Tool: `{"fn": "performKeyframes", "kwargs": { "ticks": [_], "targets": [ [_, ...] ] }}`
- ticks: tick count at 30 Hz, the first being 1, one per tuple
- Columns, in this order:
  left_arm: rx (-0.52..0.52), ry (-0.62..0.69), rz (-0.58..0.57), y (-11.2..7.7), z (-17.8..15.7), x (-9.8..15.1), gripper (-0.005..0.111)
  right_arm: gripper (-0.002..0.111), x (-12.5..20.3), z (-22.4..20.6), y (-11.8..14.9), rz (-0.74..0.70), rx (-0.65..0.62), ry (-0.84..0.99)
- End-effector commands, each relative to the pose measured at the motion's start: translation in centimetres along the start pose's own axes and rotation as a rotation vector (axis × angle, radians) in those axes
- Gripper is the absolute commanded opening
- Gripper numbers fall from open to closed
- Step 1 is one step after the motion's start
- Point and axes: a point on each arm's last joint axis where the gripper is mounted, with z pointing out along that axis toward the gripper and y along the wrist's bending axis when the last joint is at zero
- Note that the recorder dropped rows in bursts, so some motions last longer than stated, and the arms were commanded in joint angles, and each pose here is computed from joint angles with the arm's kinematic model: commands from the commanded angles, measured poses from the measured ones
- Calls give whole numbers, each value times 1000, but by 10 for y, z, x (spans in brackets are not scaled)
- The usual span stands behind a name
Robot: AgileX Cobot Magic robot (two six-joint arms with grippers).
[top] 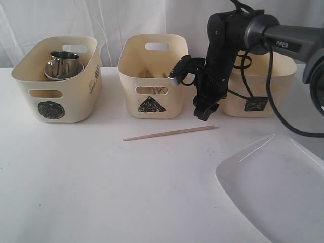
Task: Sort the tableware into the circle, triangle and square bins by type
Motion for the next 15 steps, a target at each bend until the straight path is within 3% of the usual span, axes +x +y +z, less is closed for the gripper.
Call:
{"fn": "performKeyframes", "kwargs": {
  "ticks": [1,15],
  "targets": [
    [0,-5,-11,0,0,0,28,46,4,8,-4,33,-23,-7],
    [0,-5,-11,0,0,0,28,46,1,15,5,55,-116,-22]
  ]
}}
